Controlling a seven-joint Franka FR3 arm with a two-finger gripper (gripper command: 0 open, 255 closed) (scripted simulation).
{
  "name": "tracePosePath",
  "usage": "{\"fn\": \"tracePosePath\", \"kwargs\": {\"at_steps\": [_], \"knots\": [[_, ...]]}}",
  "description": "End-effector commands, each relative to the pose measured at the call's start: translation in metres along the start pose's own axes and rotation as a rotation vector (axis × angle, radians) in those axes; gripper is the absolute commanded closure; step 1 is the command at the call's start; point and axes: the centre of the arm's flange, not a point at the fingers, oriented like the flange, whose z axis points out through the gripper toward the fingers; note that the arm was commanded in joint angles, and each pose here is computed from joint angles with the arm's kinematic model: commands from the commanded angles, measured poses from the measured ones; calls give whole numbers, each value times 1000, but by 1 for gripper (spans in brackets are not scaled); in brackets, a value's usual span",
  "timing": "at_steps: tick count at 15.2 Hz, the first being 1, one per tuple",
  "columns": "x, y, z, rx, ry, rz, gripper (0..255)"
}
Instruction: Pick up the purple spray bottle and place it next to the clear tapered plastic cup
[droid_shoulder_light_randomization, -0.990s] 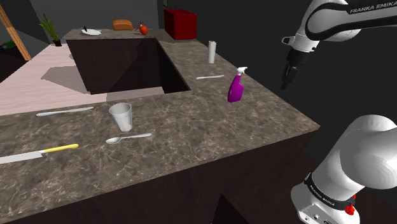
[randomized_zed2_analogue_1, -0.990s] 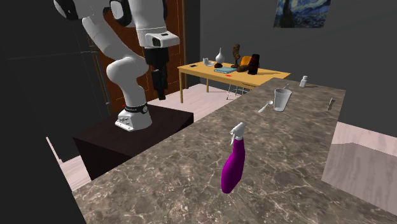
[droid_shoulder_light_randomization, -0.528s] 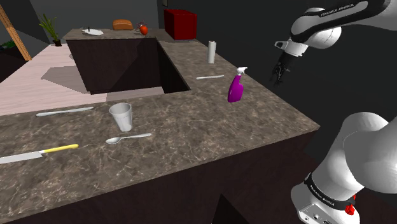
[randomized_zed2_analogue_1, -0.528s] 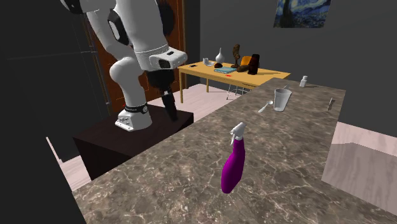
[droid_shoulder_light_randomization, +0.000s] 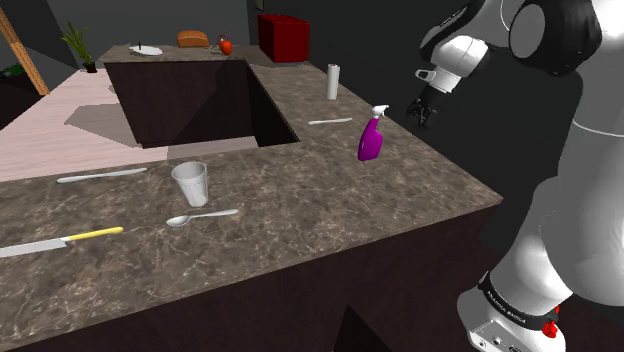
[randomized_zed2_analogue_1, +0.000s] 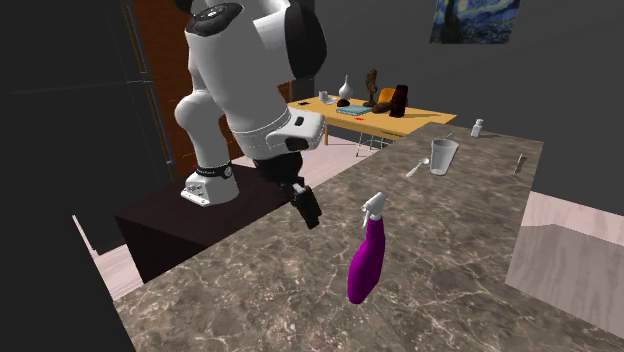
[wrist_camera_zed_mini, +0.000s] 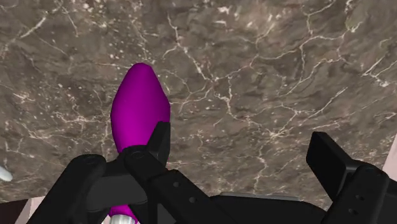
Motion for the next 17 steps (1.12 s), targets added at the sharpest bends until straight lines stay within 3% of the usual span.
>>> {"fn": "tracePosePath", "kwargs": {"at_steps": [1, 8, 17], "knots": [[-2, 29, 14, 16, 48, -70, 0], [18, 116, 53, 69, 169, -283, 0], [27, 118, 95, 73, 177, -297, 0]]}}
